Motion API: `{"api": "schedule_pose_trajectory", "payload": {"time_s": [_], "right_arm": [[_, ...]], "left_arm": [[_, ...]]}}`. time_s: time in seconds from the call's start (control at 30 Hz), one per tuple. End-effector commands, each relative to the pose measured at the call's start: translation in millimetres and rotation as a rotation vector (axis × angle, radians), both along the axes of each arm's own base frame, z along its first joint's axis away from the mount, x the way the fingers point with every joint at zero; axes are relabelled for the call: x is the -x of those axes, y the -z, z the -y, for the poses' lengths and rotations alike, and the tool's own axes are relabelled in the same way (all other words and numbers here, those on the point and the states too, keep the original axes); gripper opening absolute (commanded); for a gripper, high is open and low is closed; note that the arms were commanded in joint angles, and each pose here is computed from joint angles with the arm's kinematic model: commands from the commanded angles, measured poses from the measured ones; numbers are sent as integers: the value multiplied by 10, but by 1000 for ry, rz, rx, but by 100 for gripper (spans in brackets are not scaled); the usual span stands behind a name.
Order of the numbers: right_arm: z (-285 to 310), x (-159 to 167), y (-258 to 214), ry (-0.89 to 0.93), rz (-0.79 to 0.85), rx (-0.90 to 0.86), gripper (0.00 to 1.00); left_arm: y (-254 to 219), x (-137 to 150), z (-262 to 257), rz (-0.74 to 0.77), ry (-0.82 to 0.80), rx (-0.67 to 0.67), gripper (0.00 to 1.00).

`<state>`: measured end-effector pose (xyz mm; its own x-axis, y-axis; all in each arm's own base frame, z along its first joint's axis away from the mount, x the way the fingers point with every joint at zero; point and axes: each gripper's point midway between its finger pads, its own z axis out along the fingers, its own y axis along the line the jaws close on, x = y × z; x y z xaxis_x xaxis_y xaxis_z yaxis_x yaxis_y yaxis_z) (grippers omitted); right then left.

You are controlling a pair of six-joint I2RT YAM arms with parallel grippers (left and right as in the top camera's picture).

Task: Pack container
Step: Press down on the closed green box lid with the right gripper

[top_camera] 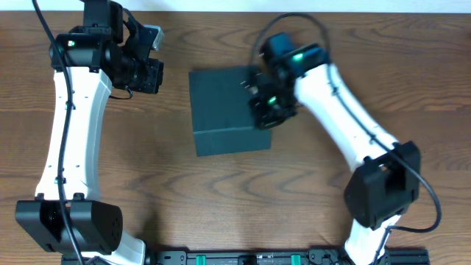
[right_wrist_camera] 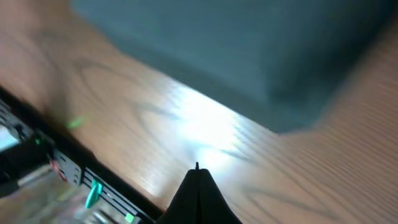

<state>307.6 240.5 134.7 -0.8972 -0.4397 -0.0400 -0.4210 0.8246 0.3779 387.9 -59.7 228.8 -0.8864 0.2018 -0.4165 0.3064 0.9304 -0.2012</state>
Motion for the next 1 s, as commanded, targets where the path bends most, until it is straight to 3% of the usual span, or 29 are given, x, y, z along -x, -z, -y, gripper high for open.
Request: {"api": "schedule_pose_trajectory", "payload": {"time_s": [0.0, 0.27, 0.67, 0.97], "right_arm": [[-256, 300, 98, -101, 30, 57, 1], [-429, 626, 506, -107, 75, 211, 1], [-478, 440, 1121, -153, 292, 225, 1], [-441, 193, 1135, -111, 419, 268, 1]], "left_arm": [[-38, 16, -32, 9, -12, -9, 6], [-38, 17, -31, 6, -18, -6, 6], [-35, 25, -31, -5, -40, 3, 6], [-36, 24, -31, -10, -56, 9, 6]]}}
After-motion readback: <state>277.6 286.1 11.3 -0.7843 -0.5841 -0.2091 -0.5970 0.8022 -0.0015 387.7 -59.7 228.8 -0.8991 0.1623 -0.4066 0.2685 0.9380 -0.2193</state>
